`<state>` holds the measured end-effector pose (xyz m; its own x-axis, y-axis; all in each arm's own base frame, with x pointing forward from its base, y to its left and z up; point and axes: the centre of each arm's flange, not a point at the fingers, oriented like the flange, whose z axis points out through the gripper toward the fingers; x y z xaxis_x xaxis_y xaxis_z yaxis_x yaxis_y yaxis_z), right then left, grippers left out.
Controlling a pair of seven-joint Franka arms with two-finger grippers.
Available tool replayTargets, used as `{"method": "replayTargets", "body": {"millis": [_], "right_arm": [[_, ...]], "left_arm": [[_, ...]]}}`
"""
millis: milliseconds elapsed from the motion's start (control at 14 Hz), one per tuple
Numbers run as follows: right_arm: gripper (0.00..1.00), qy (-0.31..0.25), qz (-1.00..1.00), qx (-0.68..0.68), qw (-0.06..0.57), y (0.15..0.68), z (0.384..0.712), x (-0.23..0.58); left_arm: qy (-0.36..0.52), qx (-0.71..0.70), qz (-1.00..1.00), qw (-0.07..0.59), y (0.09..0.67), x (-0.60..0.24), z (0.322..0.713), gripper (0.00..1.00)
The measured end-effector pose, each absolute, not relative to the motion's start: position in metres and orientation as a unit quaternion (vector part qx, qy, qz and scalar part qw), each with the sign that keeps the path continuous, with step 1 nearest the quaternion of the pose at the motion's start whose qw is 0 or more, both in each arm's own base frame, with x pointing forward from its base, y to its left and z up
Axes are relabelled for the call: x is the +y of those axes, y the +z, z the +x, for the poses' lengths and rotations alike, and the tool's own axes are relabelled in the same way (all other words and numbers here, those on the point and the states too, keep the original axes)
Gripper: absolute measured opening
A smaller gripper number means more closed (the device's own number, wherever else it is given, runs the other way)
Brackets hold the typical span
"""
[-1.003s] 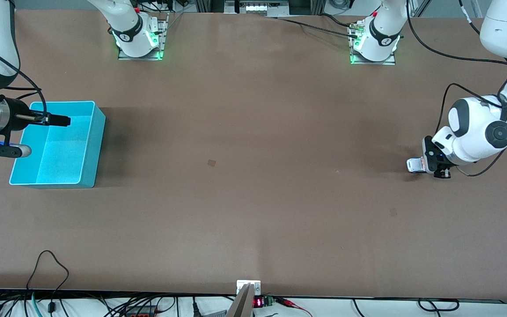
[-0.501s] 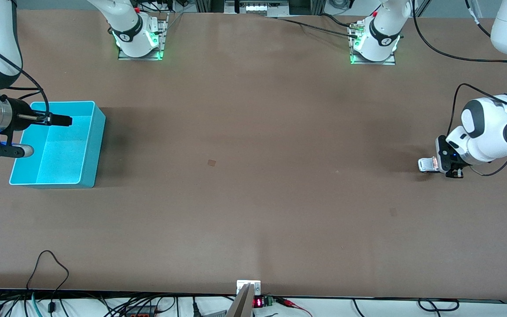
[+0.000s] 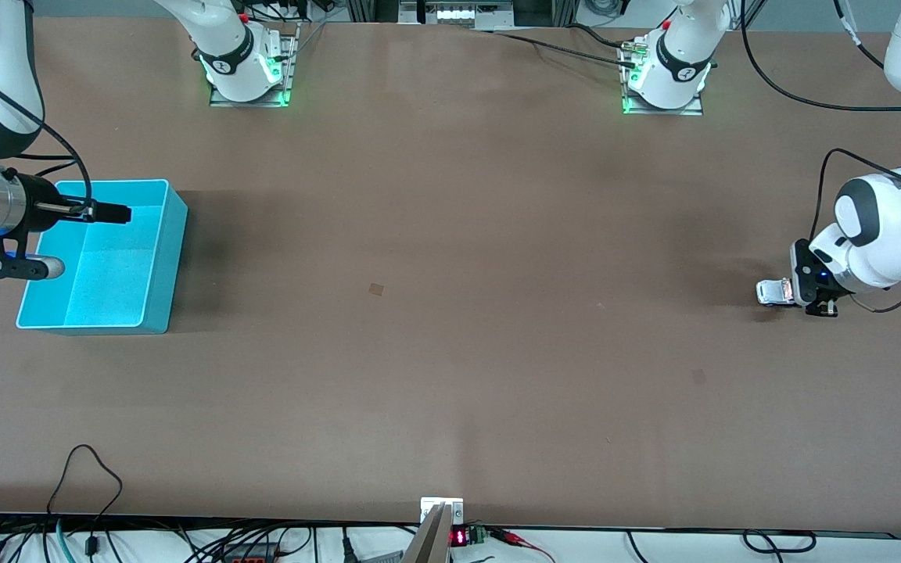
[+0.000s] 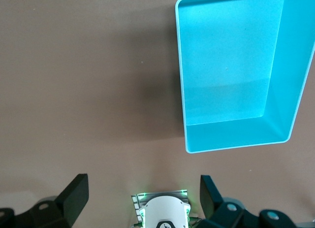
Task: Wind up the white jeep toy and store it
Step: 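Open the left gripper and release the jeep onto the table, then withdraw the left gripper as the jeep rolls toward the cyan box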
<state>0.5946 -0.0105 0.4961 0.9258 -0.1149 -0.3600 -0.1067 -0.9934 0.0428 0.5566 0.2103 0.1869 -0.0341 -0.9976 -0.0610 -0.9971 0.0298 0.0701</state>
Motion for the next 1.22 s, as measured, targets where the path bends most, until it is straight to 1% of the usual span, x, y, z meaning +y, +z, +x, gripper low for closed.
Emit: {"method": "replayTargets", "body": {"millis": [215,358,430,573,645,860,1218], "right_arm": [[1.0,-0.184,0.981,-0.056,0.011,0.496,0.595,-0.01],[1.0,-0.184,0.981,-0.056,0.011,0.496,0.595,-0.01],[1.0,-0.184,0.981,-0.056,0.011,0.496,0.595,-0.01],[1.0,-0.185,0.981,-0.056,0.011,0.496,0.594,-0.01],[1.0,-0.185,0.981,-0.056,0.011,0.496,0.594,-0.01],[1.0,-0.185,0.981,-0.056,0.011,0.496,0.594,-0.009],[1.0,-0.186,0.981,-0.055,0.011,0.496,0.594,-0.009]], "left_arm": [[-0.046,-0.719,0.693,0.003,0.187,0.212,0.557,0.52],[-0.047,-0.725,0.688,0.016,0.175,0.207,0.556,0.67],[-0.049,-0.726,0.685,0.028,0.172,0.203,0.557,0.77],[-0.056,-0.731,0.679,0.045,0.188,0.196,0.571,0.94],[-0.059,-0.733,0.676,0.048,0.204,0.193,0.58,1.0],[-0.065,-0.735,0.673,0.047,0.25,0.189,0.594,1.0],[-0.052,-0.749,0.66,0.02,0.301,0.166,0.603,1.0]]}}
